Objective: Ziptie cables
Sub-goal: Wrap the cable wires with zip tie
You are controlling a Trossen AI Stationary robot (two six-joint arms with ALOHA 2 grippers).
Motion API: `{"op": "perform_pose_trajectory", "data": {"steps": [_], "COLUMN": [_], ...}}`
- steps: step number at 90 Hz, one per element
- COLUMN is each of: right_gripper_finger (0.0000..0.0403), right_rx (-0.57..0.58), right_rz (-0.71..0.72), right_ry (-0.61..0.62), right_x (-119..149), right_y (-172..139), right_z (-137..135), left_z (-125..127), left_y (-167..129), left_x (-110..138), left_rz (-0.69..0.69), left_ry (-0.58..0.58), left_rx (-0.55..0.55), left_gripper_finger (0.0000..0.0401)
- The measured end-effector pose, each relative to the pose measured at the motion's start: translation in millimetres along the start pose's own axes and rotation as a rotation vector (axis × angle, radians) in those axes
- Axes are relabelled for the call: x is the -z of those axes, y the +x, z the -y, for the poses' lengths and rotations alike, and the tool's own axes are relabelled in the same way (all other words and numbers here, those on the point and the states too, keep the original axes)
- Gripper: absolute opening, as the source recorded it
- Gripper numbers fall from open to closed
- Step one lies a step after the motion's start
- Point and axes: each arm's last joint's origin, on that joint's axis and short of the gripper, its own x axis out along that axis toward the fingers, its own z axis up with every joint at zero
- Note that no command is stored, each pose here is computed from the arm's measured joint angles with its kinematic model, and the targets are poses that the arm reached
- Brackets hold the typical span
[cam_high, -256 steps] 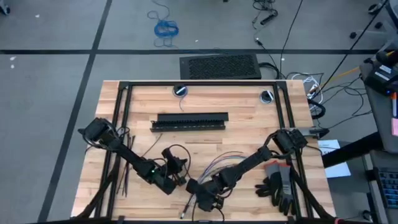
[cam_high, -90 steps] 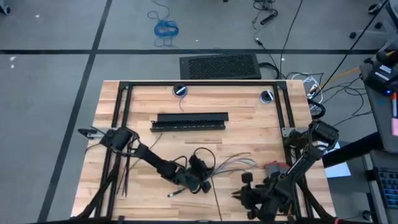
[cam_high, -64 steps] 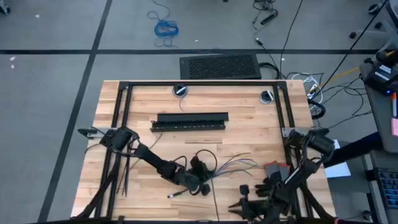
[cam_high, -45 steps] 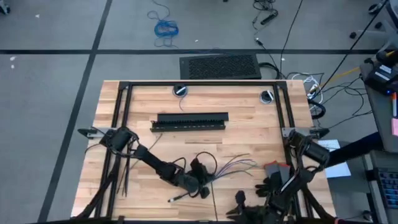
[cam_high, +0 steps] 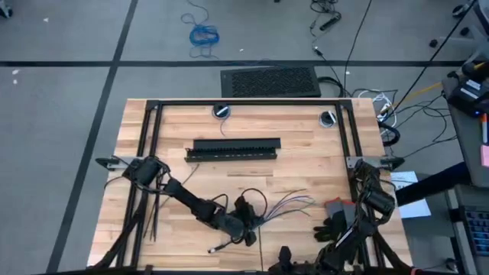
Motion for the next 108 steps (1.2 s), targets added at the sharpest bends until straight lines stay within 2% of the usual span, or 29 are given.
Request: {"op": "perform_pose_trajectory", "data": {"steps": [5, 10, 18, 52, 74, 90, 108], "right_gripper_finger": [0.0156, 0.0157, 0.0158, 0.0158, 0.0158, 0.0157, 0.0147], "right_rx": [-0.041, -0.117, -0.172, -0.034, -0.027, -0.089, -0.082], "right_rz": [0.011, 0.021, 0.017, 0.01, 0.05, 0.071, 0.06], "right_ry": [0.024, 0.043, 0.035, 0.058, 0.074, 0.172, 0.178], "right_x": [-3, -5, -3, -3, -7, -9, -1], "right_y": [0, 0, -1, 4, 7, 13, 21], "right_z": [-1, -5, -9, 0, 5, 7, 7], "left_z": [-1, -3, -6, -5, -3, -2, -1], "left_y": [0, 1, 3, 3, 2, 2, 2], "left_x": [-1, -2, -4, -4, -3, -4, -6], "left_rz": [0.002, 0.012, 0.023, 0.016, 0.013, 0.022, 0.03], "left_ry": [-0.011, -0.059, -0.129, -0.156, -0.165, -0.174, -0.184], "left_rx": [-0.003, -0.018, -0.035, -0.022, -0.011, 0.003, 0.024], "left_gripper_finger": [0.0, 0.0, 0.0, 0.0, 0.0, 0.0, 0.0]}}
